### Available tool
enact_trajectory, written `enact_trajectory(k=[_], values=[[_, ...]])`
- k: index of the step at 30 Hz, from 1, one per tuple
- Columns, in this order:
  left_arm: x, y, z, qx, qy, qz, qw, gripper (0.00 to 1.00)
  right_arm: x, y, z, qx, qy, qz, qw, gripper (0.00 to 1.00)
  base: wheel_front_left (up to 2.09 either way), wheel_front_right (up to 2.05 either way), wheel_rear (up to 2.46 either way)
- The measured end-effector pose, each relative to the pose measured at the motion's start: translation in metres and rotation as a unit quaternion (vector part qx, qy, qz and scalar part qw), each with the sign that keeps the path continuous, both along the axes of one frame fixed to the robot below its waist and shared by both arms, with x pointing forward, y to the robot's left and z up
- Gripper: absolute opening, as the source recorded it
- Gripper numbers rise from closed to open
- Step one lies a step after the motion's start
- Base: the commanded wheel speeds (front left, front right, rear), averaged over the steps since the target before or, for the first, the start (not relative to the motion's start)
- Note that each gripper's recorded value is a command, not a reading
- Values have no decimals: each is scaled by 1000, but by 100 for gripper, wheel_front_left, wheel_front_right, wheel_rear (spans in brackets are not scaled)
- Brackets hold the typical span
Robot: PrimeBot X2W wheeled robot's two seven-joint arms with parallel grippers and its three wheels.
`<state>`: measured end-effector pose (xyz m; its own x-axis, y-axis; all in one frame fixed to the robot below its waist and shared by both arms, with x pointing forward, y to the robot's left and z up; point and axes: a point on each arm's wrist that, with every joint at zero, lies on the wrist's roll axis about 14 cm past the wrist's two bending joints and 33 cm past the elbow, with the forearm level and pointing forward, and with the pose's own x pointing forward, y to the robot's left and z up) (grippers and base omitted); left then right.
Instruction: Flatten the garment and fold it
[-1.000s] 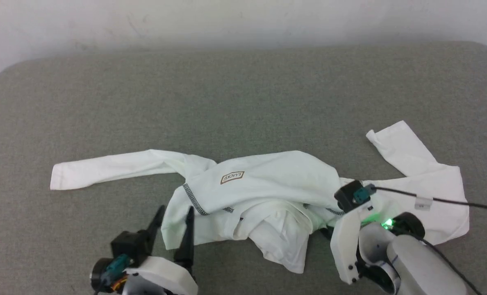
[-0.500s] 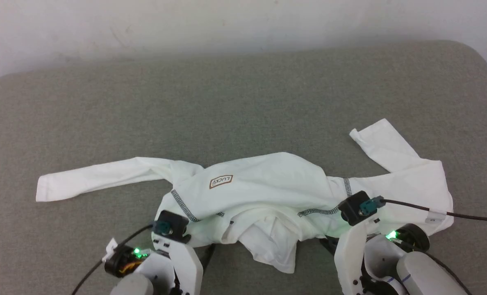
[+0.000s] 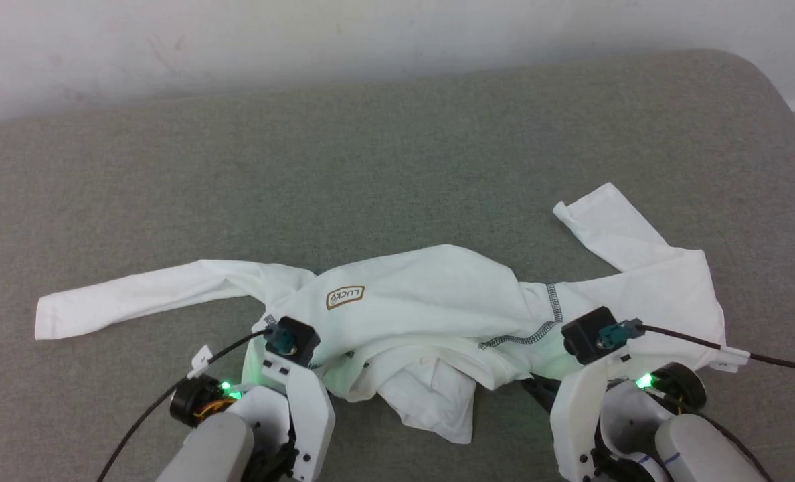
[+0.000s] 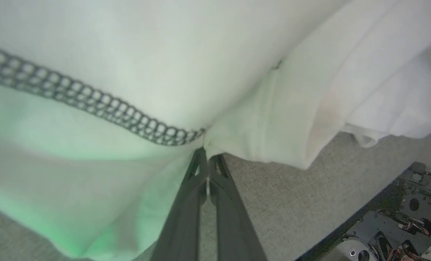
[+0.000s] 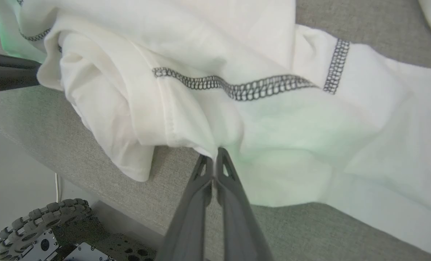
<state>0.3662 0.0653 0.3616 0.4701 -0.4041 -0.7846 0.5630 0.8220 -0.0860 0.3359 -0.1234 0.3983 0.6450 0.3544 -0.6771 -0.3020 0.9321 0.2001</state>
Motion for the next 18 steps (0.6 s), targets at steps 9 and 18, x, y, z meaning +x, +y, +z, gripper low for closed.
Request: enact_trajectory(k=[9,18], values=[[20,14,53,-72,-157,88,981,0,21,-11,43,10,-104,-21,994,0,0,0,0],[84,35,219,-153,-415,133,887,0,75,-33,168,2,-313,-49,948,0,0,0,0]])
